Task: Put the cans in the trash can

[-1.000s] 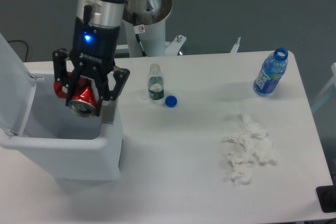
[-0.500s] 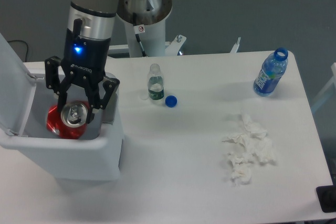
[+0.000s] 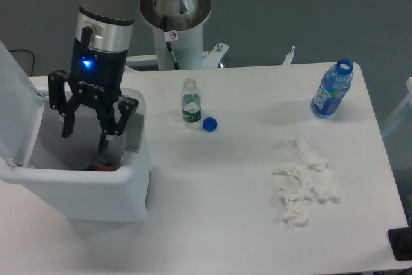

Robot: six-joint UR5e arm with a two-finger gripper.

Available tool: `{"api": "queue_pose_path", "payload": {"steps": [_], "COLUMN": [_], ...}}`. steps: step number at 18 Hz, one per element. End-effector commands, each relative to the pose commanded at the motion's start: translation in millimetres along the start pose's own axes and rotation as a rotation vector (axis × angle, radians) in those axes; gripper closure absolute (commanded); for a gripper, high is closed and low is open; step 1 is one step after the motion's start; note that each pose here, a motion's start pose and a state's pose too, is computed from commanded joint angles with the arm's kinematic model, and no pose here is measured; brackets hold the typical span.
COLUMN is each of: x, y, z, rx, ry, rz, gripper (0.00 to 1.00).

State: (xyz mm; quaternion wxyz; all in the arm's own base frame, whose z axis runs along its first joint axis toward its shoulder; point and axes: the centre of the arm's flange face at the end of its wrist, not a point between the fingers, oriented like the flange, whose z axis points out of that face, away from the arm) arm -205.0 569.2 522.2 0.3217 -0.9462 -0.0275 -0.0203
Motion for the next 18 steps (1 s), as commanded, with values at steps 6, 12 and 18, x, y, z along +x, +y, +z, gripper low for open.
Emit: {"api": "queue_pose_path", "payload": {"steps": [6,12,18], "x": [-56,-100,-126], "y": [14,28,46], "z": [-23,-38,-41], "rx": [0.01,-0.023,-0.1], "ry": [-0.077,-0.155,-0.228], "rz": [0.042,0.116,0.163], "gripper": [0.0,0.0,0.0]}}
